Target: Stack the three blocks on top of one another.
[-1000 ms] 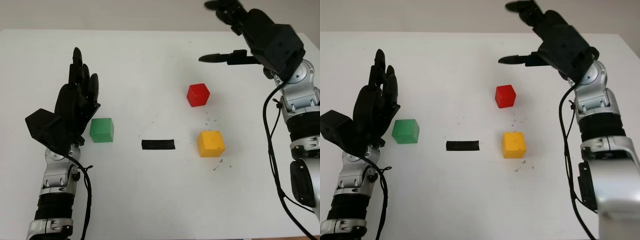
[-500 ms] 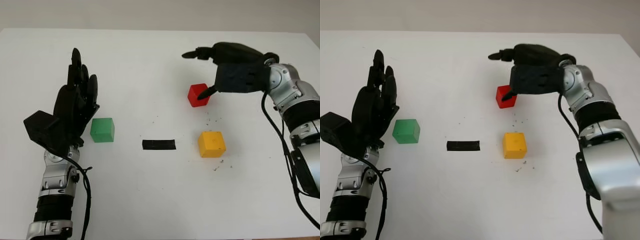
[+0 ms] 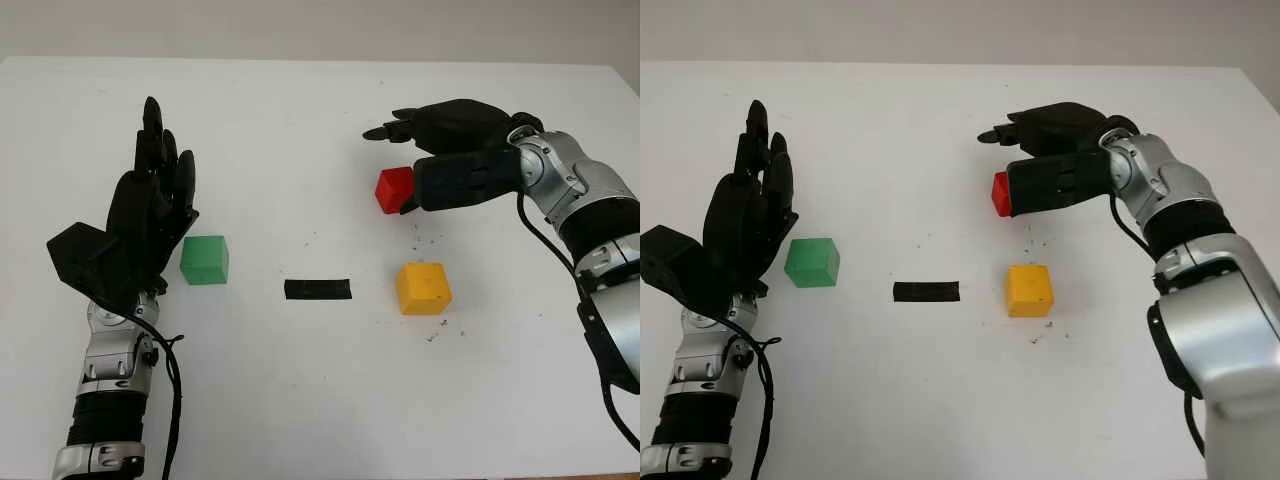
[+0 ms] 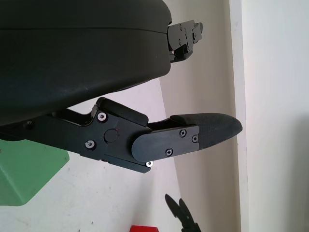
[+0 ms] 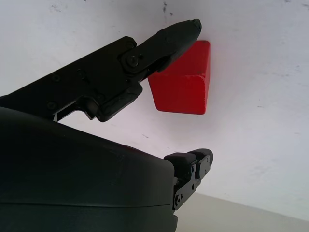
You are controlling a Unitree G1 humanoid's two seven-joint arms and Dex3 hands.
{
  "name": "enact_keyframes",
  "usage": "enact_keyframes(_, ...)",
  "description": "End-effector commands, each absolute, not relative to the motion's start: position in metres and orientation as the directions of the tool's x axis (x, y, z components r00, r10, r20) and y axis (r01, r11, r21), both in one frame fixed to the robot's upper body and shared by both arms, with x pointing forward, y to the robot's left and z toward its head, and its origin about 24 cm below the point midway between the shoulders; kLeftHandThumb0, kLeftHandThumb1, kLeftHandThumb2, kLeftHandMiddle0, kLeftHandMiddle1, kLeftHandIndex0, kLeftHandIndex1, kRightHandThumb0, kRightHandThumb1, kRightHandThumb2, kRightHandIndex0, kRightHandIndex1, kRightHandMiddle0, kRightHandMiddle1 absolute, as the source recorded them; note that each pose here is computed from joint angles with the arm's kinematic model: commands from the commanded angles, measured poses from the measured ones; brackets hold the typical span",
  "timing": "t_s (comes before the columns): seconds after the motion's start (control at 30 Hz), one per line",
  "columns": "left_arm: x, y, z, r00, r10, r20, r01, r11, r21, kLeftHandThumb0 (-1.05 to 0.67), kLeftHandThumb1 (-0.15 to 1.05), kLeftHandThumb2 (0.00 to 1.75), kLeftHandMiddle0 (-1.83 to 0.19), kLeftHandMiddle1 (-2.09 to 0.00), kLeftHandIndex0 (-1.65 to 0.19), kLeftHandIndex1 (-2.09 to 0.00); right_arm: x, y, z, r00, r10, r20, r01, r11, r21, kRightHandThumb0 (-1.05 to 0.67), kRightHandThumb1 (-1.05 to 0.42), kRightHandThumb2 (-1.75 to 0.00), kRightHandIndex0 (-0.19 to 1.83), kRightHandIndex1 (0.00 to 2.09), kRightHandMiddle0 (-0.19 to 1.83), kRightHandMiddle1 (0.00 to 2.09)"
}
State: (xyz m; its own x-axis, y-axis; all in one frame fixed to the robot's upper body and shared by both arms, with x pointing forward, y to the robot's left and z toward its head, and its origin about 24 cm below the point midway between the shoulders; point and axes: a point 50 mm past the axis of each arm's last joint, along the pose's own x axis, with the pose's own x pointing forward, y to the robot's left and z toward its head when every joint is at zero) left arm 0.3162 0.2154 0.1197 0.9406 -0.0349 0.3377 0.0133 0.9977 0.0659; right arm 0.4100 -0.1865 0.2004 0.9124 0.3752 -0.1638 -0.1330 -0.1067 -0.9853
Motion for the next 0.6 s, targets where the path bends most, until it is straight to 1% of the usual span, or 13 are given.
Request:
enact_keyframes(0.0, 0.3141, 0.2170, 0.1209, 0.937, -0.037, 0.348, 0.007, 0.996, 0.087, -0.72, 1.05, 0.56, 0.19, 0.00, 0.19, 0.00, 0.4112, -0.1868, 0.2069, 0.920, 0.368, -0.133, -0.097, -0.114, -0.989, -0.58, -0.82, -0.06, 0.16, 0.07, 0.35, 0.08)
enact_keyframes(0.13, 0.3138, 0.2173, 0.1206, 0.937, -0.039, 0.348, 0.009, 0.996, 0.089, -0.71, 1.05, 0.57, 0.19, 0.00, 0.19, 0.00, 0.4130, -0.1876, 0.2057, 0.930, 0.340, -0.137, -0.100, -0.123, -0.987, -0.53, -0.83, -0.06, 0.17, 0.07, 0.37, 0.08)
enact_keyframes(0.37, 0.3132, 0.2179, 0.1218, 0.939, -0.029, 0.344, 0.000, 0.996, 0.086, -0.73, 1.05, 0.55, 0.19, 0.00, 0.19, 0.00, 0.4126, -0.1896, 0.2029, 0.932, 0.342, -0.117, -0.084, -0.110, -0.990, -0.46, -0.85, -0.06, 0.25, 0.09, 0.47, 0.11)
enact_keyframes(0.57, 0.3121, 0.2191, 0.1208, 0.939, -0.024, 0.343, 0.000, 0.998, 0.068, -0.73, 1.05, 0.52, 0.19, 0.00, 0.19, 0.00, 0.4125, -0.1892, 0.2000, 0.932, 0.346, -0.104, -0.064, -0.127, -0.990, -0.40, -0.87, -0.06, 0.32, 0.11, 0.57, 0.14)
